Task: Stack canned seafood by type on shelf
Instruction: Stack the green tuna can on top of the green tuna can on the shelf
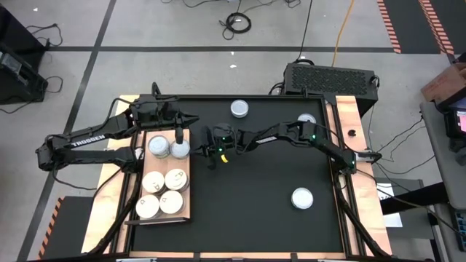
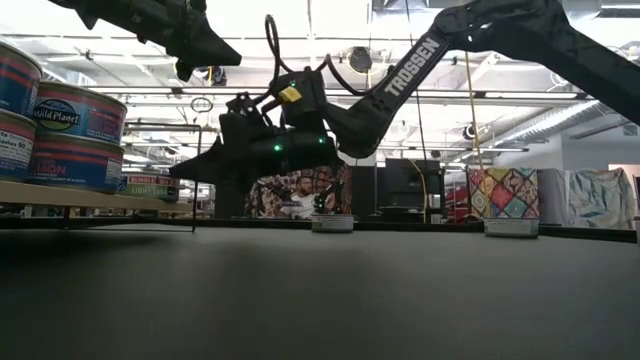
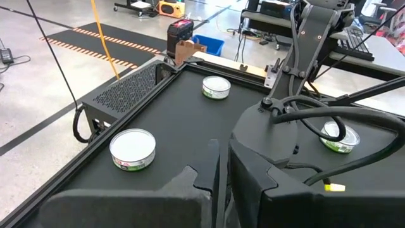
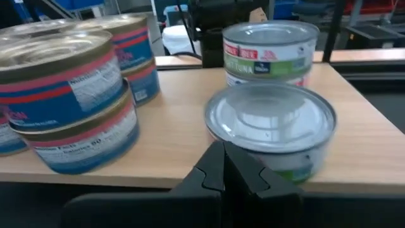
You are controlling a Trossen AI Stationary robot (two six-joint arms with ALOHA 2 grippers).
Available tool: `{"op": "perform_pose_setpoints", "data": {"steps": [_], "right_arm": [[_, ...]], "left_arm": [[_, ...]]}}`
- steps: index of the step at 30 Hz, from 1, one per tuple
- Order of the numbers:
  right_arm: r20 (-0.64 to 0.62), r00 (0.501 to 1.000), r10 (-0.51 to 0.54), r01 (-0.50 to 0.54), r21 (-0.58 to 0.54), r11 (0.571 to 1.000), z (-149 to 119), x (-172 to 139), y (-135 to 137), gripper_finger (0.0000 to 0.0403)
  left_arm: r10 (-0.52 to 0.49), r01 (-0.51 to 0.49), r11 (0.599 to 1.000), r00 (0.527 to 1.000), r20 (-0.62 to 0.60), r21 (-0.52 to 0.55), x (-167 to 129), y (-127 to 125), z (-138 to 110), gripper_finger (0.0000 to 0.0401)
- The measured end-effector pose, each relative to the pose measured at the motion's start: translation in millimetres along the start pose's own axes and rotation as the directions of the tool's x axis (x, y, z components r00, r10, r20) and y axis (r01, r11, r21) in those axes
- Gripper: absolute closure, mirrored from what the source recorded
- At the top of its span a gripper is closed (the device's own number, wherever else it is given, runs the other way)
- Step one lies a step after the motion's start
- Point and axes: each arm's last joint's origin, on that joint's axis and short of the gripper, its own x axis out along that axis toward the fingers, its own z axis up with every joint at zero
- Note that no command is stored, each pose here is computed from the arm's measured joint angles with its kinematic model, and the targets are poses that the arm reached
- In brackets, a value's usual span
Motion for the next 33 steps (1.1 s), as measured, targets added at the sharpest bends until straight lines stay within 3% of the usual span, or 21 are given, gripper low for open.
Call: {"op": "perform_pose_setpoints", "data": {"steps": [7,18,33], "right_arm": [[-0.052,0.996,-0.075,0.075,-0.001,0.997,-5.4,-2.4,-7.1,0.0403],[-0.03,0.991,-0.133,0.132,-0.039,0.99,-5.6,-0.1,-6.9,0.0403],[-0.04,0.992,-0.116,0.113,-0.069,0.991,-13.6,28.1,-4.4,0.0403]], "left_arm": [[0.0,0.0,1.0,1.0,0.0,0.001,0.0,0.0,0.0,0.0366],[-0.001,0.001,1.0,1.0,0.004,0.001,0.0,-0.1,0.5,0.0366],[-0.021,0.021,1.0,1.0,-0.006,-0.001,0.2,-3.3,-0.4,0.0366]]}}
